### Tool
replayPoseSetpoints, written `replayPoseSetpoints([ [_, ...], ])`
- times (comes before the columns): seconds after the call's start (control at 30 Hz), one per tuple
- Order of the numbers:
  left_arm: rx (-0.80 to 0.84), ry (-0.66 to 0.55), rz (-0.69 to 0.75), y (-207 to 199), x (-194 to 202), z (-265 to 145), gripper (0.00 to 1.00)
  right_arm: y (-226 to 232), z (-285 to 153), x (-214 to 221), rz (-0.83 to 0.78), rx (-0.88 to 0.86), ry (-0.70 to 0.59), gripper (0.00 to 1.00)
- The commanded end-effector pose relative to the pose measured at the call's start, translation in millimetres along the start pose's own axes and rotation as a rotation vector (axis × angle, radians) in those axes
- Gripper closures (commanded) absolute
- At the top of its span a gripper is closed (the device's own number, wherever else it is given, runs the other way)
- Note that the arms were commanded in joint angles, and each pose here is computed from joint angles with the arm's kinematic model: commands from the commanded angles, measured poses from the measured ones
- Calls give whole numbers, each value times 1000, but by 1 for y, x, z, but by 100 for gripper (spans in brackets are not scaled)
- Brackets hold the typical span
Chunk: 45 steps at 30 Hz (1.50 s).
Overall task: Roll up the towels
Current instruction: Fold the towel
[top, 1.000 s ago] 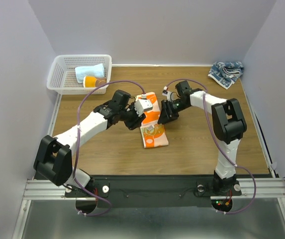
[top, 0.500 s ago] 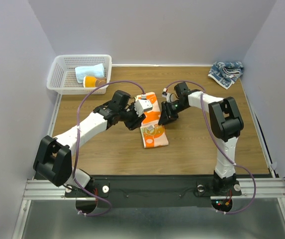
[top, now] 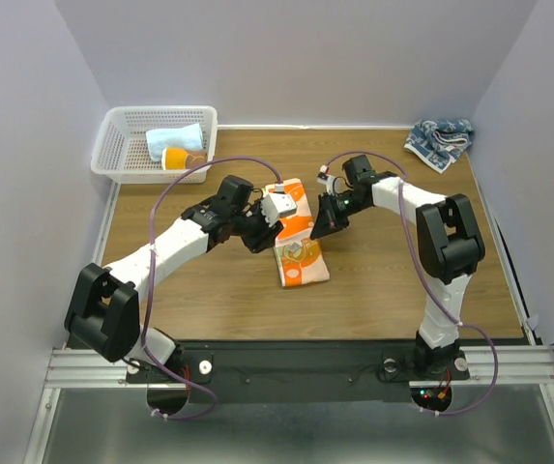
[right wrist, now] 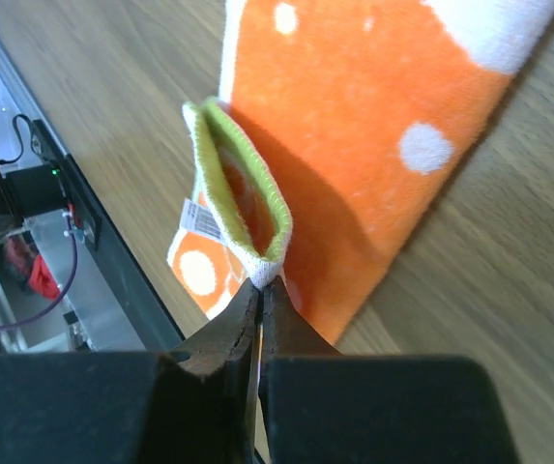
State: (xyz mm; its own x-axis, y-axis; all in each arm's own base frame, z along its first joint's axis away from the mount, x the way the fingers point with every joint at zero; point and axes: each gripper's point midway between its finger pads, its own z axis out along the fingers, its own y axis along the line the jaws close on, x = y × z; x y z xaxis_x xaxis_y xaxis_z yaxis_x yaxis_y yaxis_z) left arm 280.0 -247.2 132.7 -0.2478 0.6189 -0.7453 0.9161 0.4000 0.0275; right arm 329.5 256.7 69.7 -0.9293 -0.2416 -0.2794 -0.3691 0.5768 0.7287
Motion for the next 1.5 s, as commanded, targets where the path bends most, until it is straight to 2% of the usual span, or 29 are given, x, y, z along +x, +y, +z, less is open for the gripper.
replayPoseSetpoints([
  [0.0,11,-50,27,-6,-9,-8,49,15,-10,-7,-75,-5,-45,99],
  [0.17,30,-27,77,-12,-1,-2,49,2,1,-4,-50,11,-22,99],
  [0.33,36,43,229,-37,17,17,49,-19,9,-2,-27,82,-14,99],
  [0.6,35,68,455,-88,28,48,45,-32,13,4,-9,125,-4,98],
  [0.7,8,81,517,-95,30,62,45,-36,15,8,0,131,7,88],
  [0.77,-12,80,552,-95,28,69,45,-33,14,10,0,119,10,73],
  [0.83,-21,74,571,-96,26,73,45,-28,10,9,-11,112,1,53],
  [0.87,-34,98,608,-96,32,82,45,-14,3,4,-26,84,-21,37],
  [0.97,-28,138,629,-95,42,91,45,-4,-5,-1,-44,79,-46,36],
  [1.17,-6,186,660,-96,60,95,49,26,-36,-13,-120,72,-129,20],
  [1.23,11,196,661,-98,65,93,50,39,-41,-12,-140,26,-133,23],
  [1.27,18,200,664,-99,67,93,50,44,-42,-7,-144,-1,-127,37],
  [1.37,30,197,669,-101,69,86,50,61,-36,8,-108,-125,-77,57],
  [1.47,38,192,681,-103,72,79,50,65,-21,33,-63,-219,6,68],
])
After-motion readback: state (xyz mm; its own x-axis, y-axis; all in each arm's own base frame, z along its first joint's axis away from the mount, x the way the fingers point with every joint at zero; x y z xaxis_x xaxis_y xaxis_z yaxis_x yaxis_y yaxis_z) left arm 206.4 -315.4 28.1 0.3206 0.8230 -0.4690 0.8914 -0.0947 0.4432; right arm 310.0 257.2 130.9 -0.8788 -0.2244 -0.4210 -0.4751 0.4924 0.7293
